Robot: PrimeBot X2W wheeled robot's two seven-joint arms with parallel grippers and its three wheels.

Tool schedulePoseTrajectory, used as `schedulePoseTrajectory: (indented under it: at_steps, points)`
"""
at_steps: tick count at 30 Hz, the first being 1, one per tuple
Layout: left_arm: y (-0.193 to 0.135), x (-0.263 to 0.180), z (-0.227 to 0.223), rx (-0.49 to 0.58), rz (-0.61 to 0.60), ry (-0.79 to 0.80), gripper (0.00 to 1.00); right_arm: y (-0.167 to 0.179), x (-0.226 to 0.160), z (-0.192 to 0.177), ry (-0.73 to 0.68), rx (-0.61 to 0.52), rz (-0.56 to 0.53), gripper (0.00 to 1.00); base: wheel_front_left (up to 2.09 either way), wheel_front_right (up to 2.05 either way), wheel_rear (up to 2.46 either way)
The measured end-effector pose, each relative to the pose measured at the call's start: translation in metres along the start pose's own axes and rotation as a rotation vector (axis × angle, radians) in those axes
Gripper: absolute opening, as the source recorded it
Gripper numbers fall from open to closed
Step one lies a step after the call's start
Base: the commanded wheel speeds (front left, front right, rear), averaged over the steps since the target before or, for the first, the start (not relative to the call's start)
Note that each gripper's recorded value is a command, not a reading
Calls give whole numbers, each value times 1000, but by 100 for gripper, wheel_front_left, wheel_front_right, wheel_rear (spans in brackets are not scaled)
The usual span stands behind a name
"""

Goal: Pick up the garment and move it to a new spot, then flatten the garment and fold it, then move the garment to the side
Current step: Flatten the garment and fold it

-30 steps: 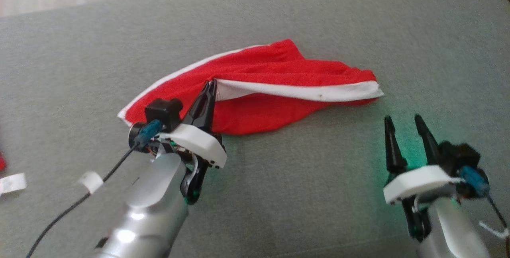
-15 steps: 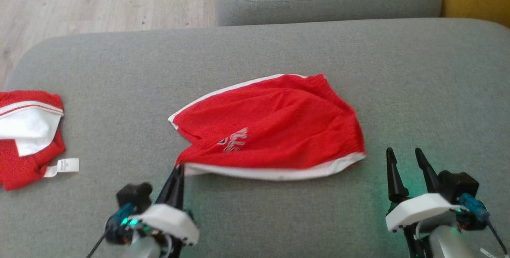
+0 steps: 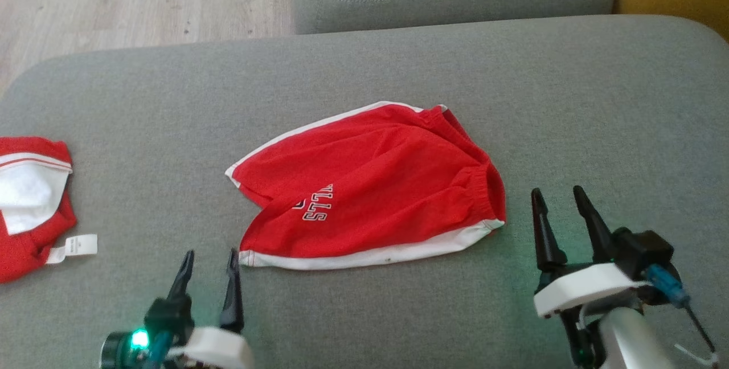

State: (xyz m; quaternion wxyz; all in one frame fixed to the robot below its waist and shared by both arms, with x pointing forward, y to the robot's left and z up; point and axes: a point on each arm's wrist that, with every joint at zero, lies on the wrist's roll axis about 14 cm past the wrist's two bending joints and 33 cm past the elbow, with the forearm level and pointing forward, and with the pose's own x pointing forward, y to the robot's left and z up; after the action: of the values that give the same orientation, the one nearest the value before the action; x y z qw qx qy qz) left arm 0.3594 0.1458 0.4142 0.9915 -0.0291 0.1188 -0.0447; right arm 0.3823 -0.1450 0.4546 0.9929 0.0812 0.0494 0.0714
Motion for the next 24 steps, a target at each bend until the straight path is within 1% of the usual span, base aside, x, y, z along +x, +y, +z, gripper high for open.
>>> schedulePoseTrajectory:
  at_steps: [2, 6, 10, 14, 19, 24]
  points:
    - [6, -7, -3, 28, 17, -1, 100, 7, -1, 2, -6, -6, 22, 100, 0, 0, 0]
    - [13, -16, -1, 43, 45, -14, 100, 19, -7, -4, 12, -21, 57, 100, 0, 0, 0]
    - [17, -24, -10, 32, 62, 6, 100, 23, -15, -22, 65, -40, 73, 100, 0, 0, 0]
    - [14, -27, -15, 15, 55, 17, 100, 26, -16, -30, 92, -57, 87, 100, 0, 0, 0]
    - [12, -27, -21, 5, 46, 36, 100, 36, -11, -47, 157, -137, 140, 100, 0, 0, 0]
    - [14, -28, -27, -8, 57, 56, 100, 46, 14, -42, 155, -239, 209, 100, 0, 0, 0]
